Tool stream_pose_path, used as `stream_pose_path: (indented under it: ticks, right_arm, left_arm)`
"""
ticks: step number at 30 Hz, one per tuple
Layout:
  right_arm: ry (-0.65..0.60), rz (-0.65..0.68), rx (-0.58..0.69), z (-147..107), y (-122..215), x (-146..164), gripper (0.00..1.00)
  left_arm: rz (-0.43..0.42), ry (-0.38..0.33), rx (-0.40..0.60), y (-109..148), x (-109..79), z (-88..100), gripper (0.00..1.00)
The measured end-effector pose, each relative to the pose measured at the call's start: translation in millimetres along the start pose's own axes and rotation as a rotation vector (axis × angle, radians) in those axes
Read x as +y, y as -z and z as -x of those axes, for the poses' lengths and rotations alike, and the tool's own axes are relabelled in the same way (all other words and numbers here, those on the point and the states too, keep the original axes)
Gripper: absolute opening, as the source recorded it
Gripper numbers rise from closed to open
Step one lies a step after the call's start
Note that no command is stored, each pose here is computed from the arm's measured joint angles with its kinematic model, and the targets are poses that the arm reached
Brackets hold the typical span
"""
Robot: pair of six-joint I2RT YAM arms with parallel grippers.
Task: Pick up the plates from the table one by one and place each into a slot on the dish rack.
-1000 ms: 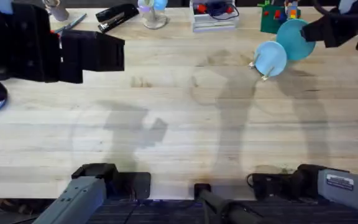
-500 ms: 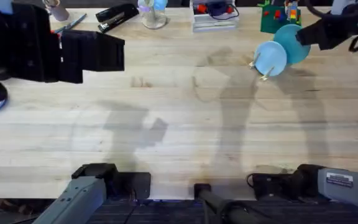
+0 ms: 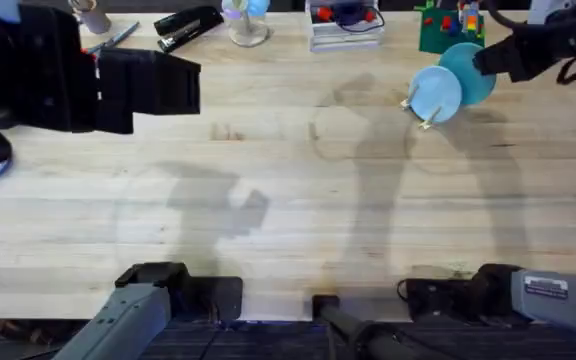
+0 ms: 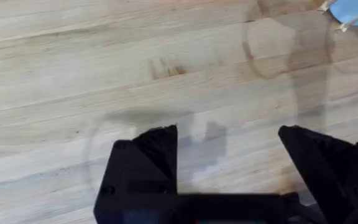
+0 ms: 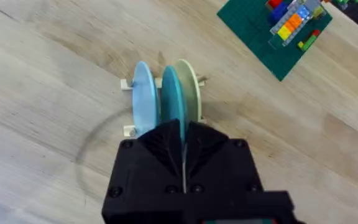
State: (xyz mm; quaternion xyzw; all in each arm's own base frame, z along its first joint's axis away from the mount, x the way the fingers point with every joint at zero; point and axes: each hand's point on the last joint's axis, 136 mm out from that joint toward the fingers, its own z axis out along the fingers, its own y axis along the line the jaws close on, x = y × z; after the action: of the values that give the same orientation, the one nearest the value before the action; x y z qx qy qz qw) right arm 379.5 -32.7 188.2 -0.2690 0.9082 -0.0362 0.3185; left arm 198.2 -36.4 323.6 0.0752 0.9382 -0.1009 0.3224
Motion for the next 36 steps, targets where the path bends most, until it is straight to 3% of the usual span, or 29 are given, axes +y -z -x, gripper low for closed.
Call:
stream_pose_path:
  ticks: [36]
  right_arm:
    - [-0.008, 0.024, 0.030, -6.4, -12.8, 1.7, 0.029]
  left_arm:
    - [0.000, 0.000, 0.000, 0.0, 0.0, 0.0, 0.993]
